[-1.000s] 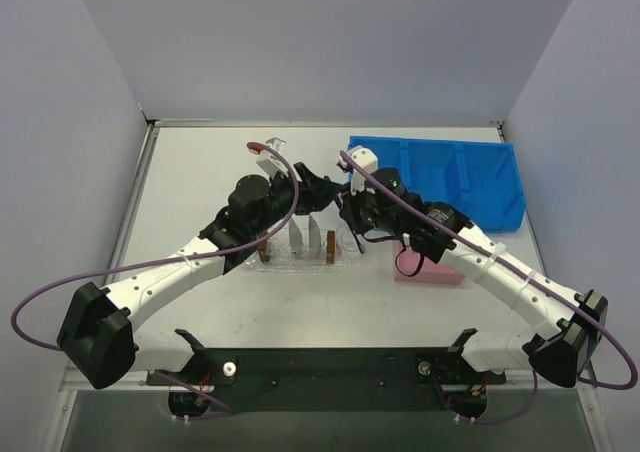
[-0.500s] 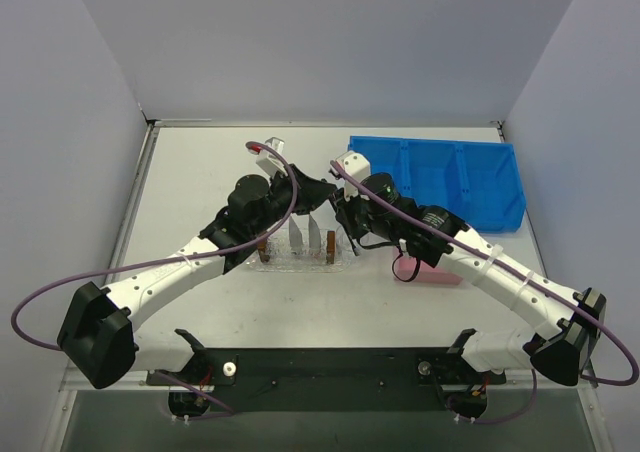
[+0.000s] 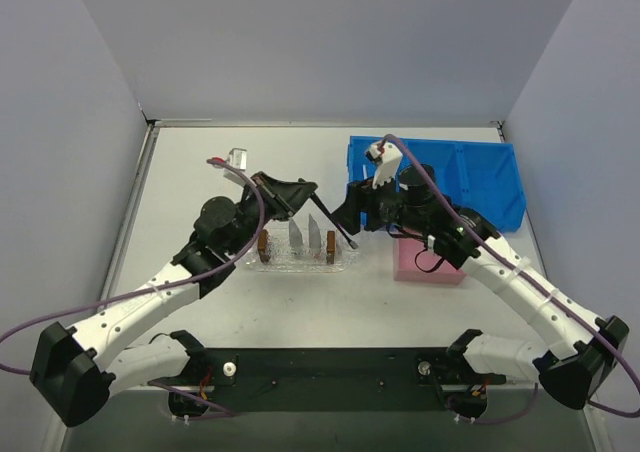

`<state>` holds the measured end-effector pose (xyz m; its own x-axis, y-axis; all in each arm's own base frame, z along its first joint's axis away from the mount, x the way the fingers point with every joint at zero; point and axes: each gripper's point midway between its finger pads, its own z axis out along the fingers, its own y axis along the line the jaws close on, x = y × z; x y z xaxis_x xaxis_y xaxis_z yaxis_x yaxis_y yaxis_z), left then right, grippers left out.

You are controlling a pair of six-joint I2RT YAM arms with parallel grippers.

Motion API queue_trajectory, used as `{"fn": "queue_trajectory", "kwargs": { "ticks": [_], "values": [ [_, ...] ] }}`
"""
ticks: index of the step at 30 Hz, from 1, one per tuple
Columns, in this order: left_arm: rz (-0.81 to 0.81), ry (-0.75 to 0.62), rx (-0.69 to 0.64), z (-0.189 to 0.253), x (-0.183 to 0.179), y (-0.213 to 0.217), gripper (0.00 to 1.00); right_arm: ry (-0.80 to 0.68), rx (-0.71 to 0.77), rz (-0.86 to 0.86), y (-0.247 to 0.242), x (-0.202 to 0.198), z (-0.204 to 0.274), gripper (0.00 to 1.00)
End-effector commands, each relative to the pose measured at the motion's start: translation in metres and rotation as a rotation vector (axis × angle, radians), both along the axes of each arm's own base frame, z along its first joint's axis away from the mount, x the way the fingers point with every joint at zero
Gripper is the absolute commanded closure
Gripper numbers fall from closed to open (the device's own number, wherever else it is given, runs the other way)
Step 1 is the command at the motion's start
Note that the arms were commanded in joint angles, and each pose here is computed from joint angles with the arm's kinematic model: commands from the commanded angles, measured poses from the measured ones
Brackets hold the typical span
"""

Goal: Prepare toiletry sets of a toothbrush and toothpaste on the tray

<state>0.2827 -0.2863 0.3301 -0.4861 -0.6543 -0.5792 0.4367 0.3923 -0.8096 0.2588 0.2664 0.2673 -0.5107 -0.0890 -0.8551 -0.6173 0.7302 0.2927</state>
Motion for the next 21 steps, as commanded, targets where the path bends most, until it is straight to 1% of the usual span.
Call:
{"fn": "queue_trajectory", "kwargs": {
  "ticks": [1, 2, 3, 4, 5, 9, 16, 21],
  "values": [
    [0.121, -0.074, -0.152, 0.04, -0.005, 0.038, 1.0, 0.003, 0.266, 0.064, 0.005, -0.016, 0.042, 0.4],
    [0.151, -0.08, -0.178, 0.045, -0.007, 0.047, 1.0, 0.003, 0.3, 0.067, 0.006, -0.018, 0.046, 0.39],
    [0.166, -0.069, -0.184, 0.04, -0.007, 0.051, 1.0, 0.013, 0.324, 0.069, 0.005, -0.021, 0.045, 0.4],
    [0.179, -0.067, -0.2, 0.041, -0.008, 0.055, 1.0, 0.001, 0.366, 0.087, 0.007, -0.023, 0.052, 0.39],
    [0.195, -0.069, -0.232, 0.046, -0.011, 0.062, 1.0, 0.028, 0.411, 0.08, 0.008, -0.025, 0.055, 0.39],
    [0.237, -0.065, -0.293, 0.048, -0.015, 0.078, 1.0, 0.028, 0.535, 0.088, 0.007, -0.033, 0.071, 0.39],
    [0.285, -0.085, -0.37, 0.058, -0.023, 0.097, 1.0, 0.089, 0.643, 0.133, 0.017, -0.041, 0.077, 0.4],
    [0.296, -0.107, -0.397, 0.068, -0.026, 0.104, 1.0, 0.126, 0.663, 0.145, 0.021, -0.043, 0.073, 0.41]
  ]
}}
